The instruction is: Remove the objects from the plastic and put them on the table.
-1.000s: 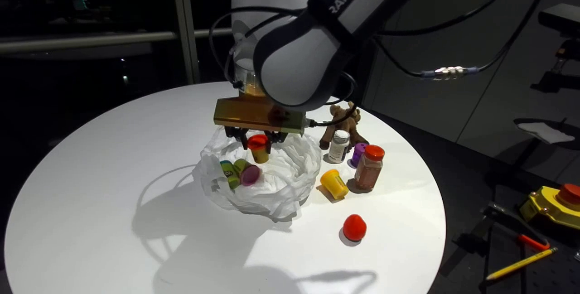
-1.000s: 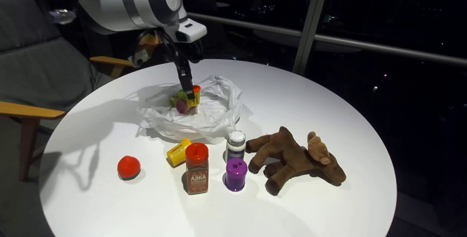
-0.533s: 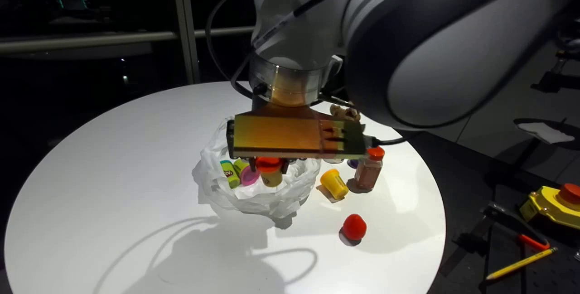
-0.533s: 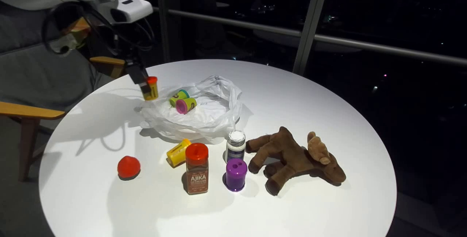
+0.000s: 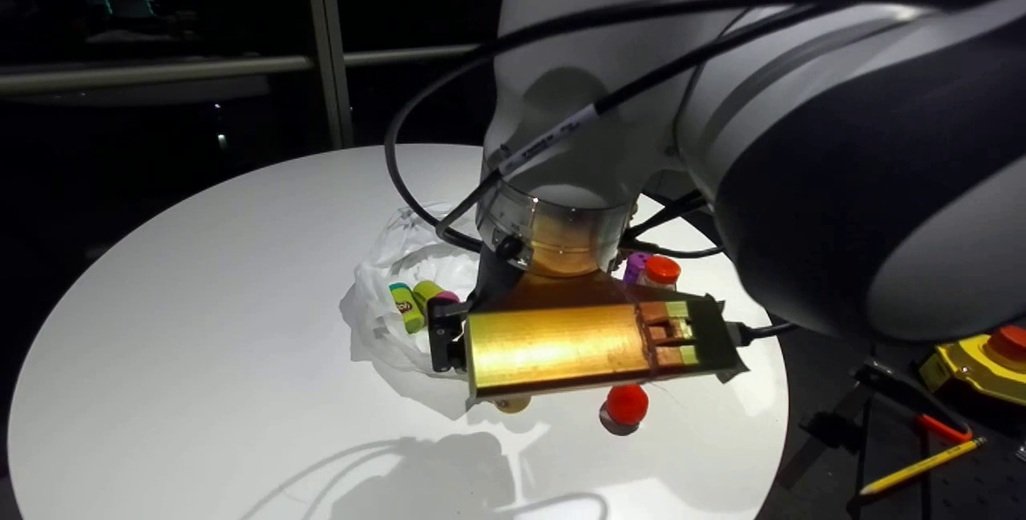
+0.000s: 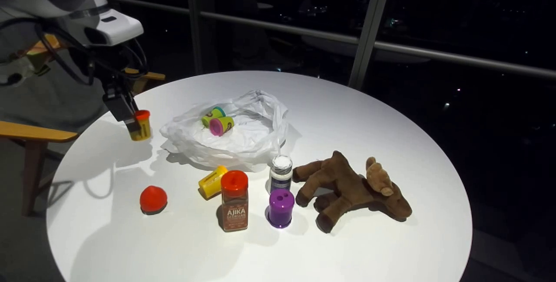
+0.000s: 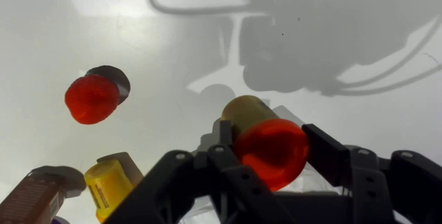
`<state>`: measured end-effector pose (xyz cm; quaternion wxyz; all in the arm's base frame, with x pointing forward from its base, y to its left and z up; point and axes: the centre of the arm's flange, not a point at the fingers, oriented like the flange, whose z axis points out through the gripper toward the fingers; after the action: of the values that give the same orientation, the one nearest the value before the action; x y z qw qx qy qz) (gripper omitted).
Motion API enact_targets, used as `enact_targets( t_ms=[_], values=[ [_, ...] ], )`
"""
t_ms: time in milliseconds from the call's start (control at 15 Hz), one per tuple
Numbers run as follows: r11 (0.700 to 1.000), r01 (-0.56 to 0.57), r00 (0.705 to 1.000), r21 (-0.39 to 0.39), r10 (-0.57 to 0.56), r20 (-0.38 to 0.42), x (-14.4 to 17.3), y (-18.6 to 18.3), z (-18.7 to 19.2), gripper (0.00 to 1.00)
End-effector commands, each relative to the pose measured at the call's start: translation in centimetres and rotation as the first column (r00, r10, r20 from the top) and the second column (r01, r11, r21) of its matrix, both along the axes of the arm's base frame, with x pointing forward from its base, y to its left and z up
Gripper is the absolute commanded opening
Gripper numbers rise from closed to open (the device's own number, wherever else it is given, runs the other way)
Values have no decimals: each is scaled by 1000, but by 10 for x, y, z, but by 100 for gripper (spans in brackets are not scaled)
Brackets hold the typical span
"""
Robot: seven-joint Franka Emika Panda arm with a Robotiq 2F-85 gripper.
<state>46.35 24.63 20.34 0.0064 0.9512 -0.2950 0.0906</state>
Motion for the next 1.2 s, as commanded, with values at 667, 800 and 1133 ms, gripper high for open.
enact_targets(
  t_ms=[667, 800, 1133],
  values=[
    [993, 22, 998, 118, -14, -68, 18, -30, -54, 93],
    [994, 12, 1000, 111, -10, -19, 22, -30, -33, 100],
    [997, -44, 993, 57, 38, 113, 55, -35, 20, 100]
  ],
)
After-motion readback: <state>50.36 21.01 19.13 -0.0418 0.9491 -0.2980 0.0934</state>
